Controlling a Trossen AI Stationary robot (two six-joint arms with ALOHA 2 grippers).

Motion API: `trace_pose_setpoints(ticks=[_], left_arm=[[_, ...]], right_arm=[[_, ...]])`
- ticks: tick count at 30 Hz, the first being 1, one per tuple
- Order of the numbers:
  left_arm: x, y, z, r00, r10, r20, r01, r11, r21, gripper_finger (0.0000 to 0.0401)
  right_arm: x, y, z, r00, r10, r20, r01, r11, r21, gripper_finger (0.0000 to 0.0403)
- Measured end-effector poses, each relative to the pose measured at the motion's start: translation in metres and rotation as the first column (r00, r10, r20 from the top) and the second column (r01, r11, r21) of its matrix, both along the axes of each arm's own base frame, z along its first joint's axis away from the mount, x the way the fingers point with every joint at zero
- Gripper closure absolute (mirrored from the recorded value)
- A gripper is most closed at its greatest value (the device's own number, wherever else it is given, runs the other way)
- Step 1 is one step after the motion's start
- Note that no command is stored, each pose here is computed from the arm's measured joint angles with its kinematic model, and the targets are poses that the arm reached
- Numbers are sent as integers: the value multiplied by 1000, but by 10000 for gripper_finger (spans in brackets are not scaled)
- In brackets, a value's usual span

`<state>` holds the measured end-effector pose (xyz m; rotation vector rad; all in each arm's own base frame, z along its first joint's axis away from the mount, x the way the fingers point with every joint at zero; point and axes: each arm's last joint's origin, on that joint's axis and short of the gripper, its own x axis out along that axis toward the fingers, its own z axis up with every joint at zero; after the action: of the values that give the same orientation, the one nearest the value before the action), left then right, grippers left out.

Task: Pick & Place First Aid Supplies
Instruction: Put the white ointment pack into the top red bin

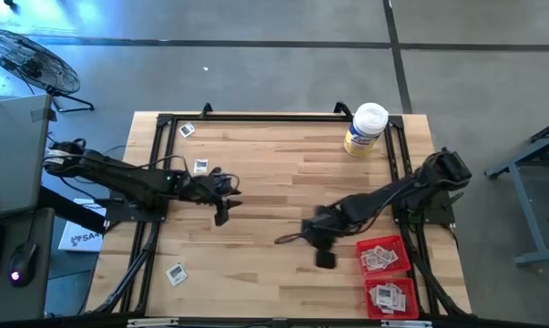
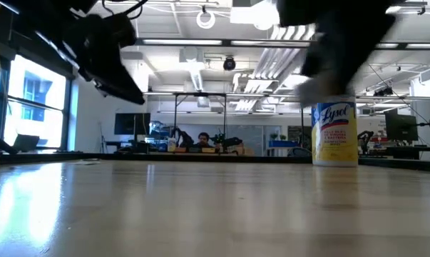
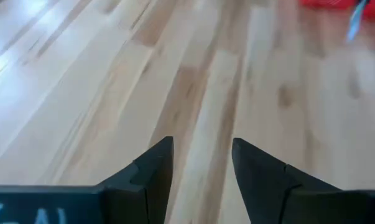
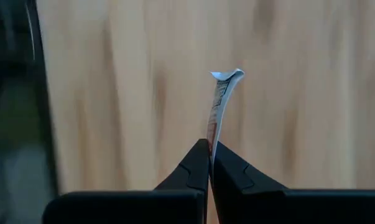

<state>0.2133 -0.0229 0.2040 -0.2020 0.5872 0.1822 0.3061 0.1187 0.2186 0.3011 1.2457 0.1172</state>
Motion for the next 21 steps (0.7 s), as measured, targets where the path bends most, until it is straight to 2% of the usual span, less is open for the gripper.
trace_pose_setpoints(ticks=[2, 4, 8, 12, 18, 21], left_arm=[[-3, -4, -5, 999, 27, -18, -27, 1000, 15, 239], [-5, -8, -8, 999, 45, -13, -44, 999, 23, 239], [-9, -16, -12, 998, 61, -18, -60, 997, 47, 239], [-10, -20, -12, 998, 53, -14, -52, 997, 54, 239], [-10, -20, -12, 998, 62, -11, -62, 997, 51, 238], [-10, -20, -12, 998, 62, -11, -62, 997, 51, 238]], right_arm=[[-23, 7, 5, 981, 16, -194, -12, 1000, 21, 401], [-48, 13, 6, 933, 2, -359, -4, 1000, -4, 402], [-92, 22, 7, 835, -89, -544, 42, 994, -99, 400], [-119, 26, 7, 800, -183, -572, 133, 983, -129, 401], [-139, 32, -11, 815, -210, -540, 245, 969, -8, 398], [-144, 30, -25, 801, -235, -551, 293, 956, 18, 396]])
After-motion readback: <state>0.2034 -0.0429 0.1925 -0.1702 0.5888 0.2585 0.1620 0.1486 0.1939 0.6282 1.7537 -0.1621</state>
